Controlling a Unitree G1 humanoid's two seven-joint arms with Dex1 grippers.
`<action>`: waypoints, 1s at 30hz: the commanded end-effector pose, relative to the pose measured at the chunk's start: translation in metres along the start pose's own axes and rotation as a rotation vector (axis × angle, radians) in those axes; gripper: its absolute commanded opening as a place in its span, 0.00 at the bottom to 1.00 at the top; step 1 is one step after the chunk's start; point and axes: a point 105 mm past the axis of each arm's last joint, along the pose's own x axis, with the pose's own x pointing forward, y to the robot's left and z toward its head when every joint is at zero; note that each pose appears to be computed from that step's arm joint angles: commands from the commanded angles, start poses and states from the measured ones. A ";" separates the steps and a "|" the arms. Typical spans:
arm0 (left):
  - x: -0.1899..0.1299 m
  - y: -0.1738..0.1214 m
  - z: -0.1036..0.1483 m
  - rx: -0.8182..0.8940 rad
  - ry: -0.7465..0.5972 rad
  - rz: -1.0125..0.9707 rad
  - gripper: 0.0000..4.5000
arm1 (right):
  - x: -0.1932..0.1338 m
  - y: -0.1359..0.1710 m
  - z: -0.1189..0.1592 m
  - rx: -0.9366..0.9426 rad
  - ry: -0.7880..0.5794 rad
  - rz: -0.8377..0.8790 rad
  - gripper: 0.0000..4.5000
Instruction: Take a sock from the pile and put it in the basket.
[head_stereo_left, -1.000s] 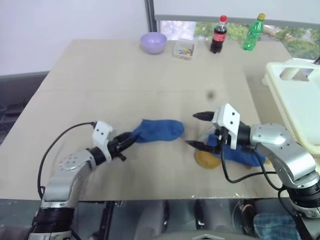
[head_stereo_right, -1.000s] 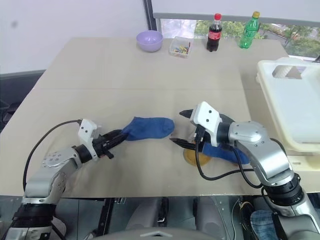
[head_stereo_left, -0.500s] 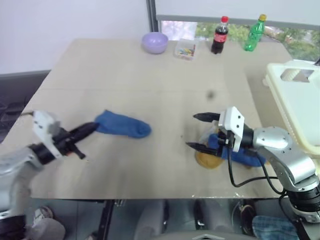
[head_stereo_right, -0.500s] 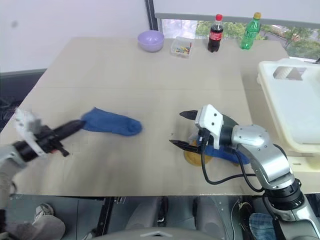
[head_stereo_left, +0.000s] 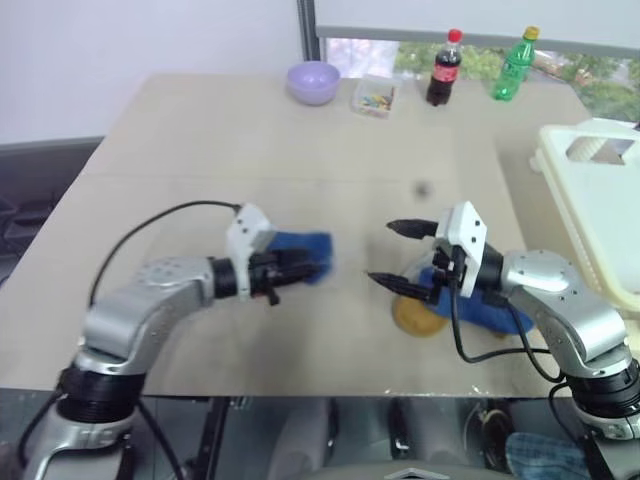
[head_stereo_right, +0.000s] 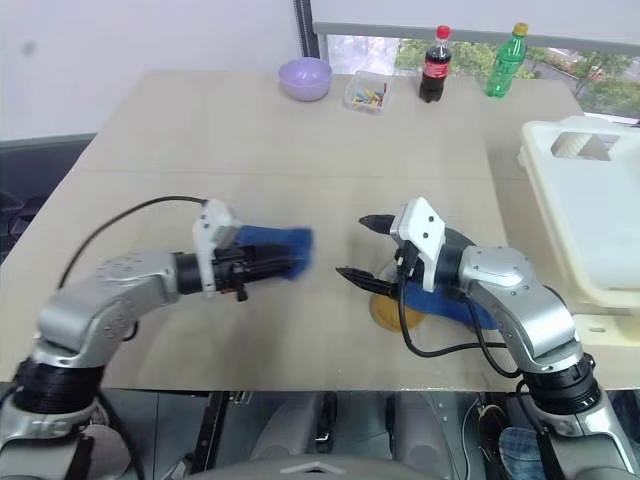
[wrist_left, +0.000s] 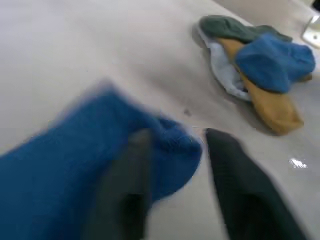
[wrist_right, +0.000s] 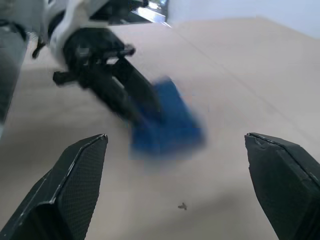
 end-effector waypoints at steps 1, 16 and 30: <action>-0.036 0.026 0.008 0.053 -0.022 0.100 0.54 | 0.011 0.004 0.006 0.004 0.002 -0.020 1.00; -0.023 0.064 -0.046 -0.015 0.028 0.311 0.42 | 0.086 -0.016 -0.076 0.165 0.304 -0.098 0.81; -0.071 0.028 -0.061 -0.101 0.021 0.448 0.00 | 0.066 0.021 -0.068 0.035 0.364 0.131 0.01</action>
